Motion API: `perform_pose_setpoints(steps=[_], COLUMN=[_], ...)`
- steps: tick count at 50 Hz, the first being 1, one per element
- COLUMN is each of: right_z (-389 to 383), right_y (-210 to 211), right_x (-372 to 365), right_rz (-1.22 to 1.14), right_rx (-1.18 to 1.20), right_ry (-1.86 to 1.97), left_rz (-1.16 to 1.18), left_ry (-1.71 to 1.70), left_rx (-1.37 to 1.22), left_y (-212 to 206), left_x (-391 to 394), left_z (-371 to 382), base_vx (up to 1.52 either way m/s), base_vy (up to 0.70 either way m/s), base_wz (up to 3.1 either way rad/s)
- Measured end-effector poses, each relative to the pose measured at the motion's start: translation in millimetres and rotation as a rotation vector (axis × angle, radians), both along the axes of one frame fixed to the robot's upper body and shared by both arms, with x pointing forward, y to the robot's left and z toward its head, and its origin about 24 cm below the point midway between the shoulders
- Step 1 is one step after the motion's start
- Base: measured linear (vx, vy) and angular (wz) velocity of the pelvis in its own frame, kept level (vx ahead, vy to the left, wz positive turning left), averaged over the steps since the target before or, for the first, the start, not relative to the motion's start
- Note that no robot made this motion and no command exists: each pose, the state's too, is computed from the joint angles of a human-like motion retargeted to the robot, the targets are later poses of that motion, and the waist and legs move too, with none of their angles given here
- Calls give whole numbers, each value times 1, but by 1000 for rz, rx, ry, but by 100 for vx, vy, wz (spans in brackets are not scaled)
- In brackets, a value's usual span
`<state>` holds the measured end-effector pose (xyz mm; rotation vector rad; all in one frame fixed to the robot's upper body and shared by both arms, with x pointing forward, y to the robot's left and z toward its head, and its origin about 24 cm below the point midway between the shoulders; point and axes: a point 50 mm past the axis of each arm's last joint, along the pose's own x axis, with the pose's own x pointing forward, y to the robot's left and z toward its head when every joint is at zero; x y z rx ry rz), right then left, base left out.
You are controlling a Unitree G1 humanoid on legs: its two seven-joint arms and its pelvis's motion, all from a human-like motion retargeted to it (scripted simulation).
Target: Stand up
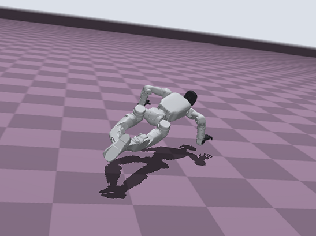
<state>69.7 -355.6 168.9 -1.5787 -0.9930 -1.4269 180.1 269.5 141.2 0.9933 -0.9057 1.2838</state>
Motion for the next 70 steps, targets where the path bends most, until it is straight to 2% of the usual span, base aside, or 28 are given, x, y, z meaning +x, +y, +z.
perform_pose_setpoints(steps=[22, 34, 48, 58, 62, 66, 70], right_z=[-4, 4, 105, 187, 214, 241, 262], right_y=[-40, -35, -2, 41, 45, 38, 21], right_x=[30, 123, 220, 243, 237, 221, 199], right_rz=[-52, 99, 199, 297, 307, 277, 207], right_rx=[34, 59, 16, -27, -56, -84, -93], right_ry=[157, 75, -164, -327, -369, -411, -431], left_rz=[-89, 58, 201, 419, 522, 447, 294], left_ry=[135, 65, -162, -340, -356, -280, -251], left_rx=[18, 23, -11, -33, -65, -172, -116], left_y=[-4, 9, 32, 77, 86, 67, 35], left_x=[62, 98, 141, 118, 113, 131, 143], left_z=[-21, -8, 80, 139, 152, 151, 142], base_vx=[-11, -12, -31, -34, -32, -24, -15], base_vy=[0, 7, 3, 6, 6, 14, 16], base_wz=[-57, -143, -29, 50, 83, 97, 76])
